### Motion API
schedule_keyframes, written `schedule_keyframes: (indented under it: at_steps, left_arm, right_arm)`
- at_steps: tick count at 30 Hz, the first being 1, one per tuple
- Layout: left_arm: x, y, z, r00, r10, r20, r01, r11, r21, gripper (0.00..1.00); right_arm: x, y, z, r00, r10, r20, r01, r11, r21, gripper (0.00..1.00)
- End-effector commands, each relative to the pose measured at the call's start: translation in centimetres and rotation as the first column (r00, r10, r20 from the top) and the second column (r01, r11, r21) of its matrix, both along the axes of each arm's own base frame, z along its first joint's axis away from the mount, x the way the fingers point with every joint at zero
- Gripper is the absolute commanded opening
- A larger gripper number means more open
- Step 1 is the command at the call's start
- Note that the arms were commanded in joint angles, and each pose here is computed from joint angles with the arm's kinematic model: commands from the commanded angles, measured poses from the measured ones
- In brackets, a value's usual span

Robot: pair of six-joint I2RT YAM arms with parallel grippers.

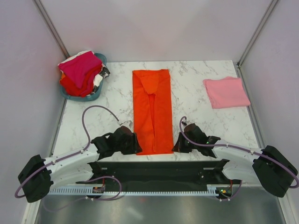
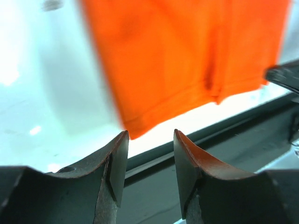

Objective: Fold and stack the t-shirts
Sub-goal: Fold the tshirt

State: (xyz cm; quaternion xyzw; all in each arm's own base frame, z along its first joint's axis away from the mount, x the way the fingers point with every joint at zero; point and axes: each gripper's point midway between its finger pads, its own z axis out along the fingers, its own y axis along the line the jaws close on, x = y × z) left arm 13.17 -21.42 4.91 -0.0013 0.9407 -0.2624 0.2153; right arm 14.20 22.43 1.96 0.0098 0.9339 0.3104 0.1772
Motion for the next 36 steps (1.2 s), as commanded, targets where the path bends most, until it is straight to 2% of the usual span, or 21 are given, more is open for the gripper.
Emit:
schedule_keyframes:
  at_steps: [1,5,11,16,17,18,20,21,23,27,36]
  left_arm:
    - [-0.3,2.6,-1.7,0.992,0.111,-0.064,-0.108,0.993,0.053,0.51]
    - [-0.8,3.3,-2.8,0.988,0.118,-0.098,-0.111,0.991,0.072,0.51]
    - [-0.8,2.1,-3.3,0.988,0.090,-0.124,-0.086,0.995,0.040,0.51]
    - [-0.6,1.6,-3.8,0.989,0.078,-0.127,-0.075,0.997,0.032,0.45]
    - [-0.7,1.5,-4.0,0.988,0.074,-0.137,-0.070,0.997,0.034,0.42]
    - [-0.7,1.5,-4.1,0.987,0.075,-0.139,-0.071,0.997,0.034,0.33]
    - [-0.7,1.6,-4.2,0.987,0.084,-0.139,-0.080,0.996,0.036,0.22]
    - [-0.6,1.6,-3.9,0.988,0.084,-0.127,-0.082,0.996,0.025,0.12]
    - [-0.7,2.0,-3.9,0.989,0.090,-0.119,-0.087,0.996,0.031,0.03]
    - [-0.6,2.5,-2.9,0.991,0.098,-0.092,-0.097,0.995,0.016,0.02]
    - [1.3,0.7,1.3,0.996,0.080,-0.036,-0.084,0.990,-0.110,0.02]
  right_arm:
    - [0.5,0.2,0.5,1.000,0.001,0.026,-0.001,1.000,0.000,0.00]
    - [0.6,0.2,0.5,1.000,0.003,0.030,-0.003,1.000,-0.002,0.00]
    - [0.5,0.3,0.5,1.000,0.007,0.028,-0.007,1.000,0.003,0.00]
    - [0.4,0.2,0.4,1.000,0.004,0.027,-0.004,1.000,0.003,0.00]
    - [0.3,0.1,0.3,1.000,0.005,0.026,-0.005,1.000,0.004,0.00]
    - [0.4,0.1,0.3,1.000,0.002,0.027,-0.002,1.000,0.003,0.00]
    - [0.3,0.1,0.4,1.000,0.004,0.028,-0.004,1.000,0.005,0.00]
    - [0.3,0.1,0.4,1.000,0.001,0.028,-0.001,1.000,0.009,0.00]
    - [0.3,0.1,0.6,0.999,0.001,0.032,-0.001,1.000,0.014,0.00]
    - [0.4,-0.1,1.2,0.999,-0.006,0.050,0.005,1.000,0.014,0.00]
    - [1.7,0.9,3.7,0.995,-0.009,0.095,0.005,0.999,0.042,0.00]
